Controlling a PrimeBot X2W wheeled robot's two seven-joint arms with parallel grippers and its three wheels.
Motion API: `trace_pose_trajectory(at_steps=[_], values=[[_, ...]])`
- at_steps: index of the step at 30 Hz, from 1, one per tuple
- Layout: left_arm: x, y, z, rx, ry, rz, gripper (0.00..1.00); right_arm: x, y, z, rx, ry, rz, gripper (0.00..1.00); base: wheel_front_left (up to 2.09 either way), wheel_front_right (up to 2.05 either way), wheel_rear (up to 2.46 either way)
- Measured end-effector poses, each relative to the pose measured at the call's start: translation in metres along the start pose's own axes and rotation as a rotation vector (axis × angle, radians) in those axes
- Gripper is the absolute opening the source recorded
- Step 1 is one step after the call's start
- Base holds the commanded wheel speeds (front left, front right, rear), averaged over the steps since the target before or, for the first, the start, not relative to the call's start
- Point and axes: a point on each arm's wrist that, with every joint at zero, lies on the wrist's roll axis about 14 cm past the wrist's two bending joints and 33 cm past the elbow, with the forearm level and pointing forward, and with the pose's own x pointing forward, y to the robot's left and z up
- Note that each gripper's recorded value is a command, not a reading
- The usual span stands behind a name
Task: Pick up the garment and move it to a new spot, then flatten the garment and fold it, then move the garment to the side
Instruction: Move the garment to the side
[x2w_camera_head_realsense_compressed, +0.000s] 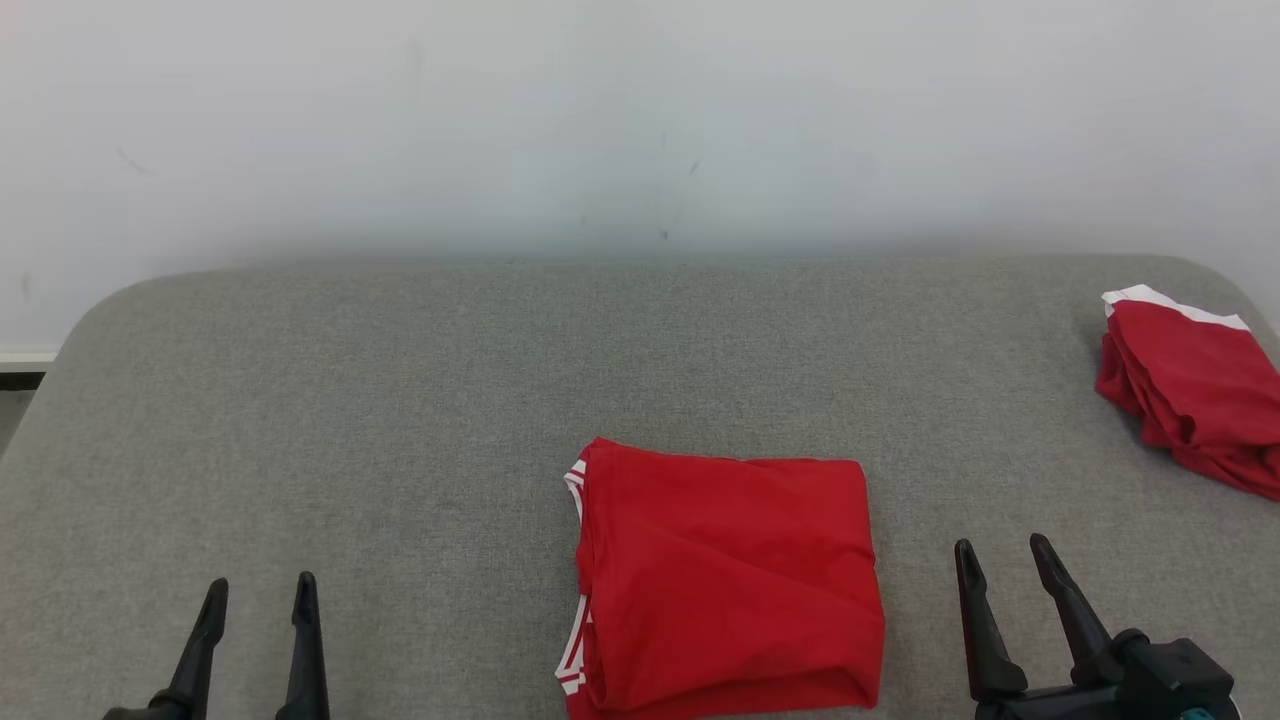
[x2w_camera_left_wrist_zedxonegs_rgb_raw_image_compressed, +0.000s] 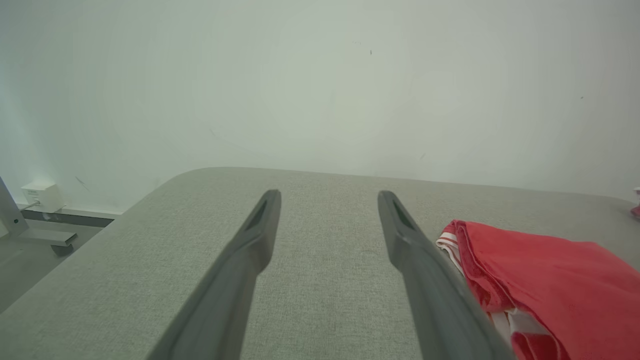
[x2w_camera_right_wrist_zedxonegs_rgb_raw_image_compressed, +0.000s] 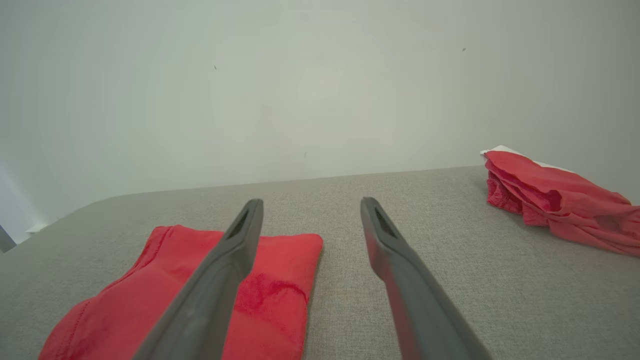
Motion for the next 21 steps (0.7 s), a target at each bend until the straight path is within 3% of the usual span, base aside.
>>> trace_pose_trajectory(at_steps=[21], values=[[0.0056,0.0061,0.0011,-0.046,0.055,-0.008,1.00,0.0028,-0.0011,0.0029,-0.027,0.029,-0.004,1.00,0.00,0.00,0.00]])
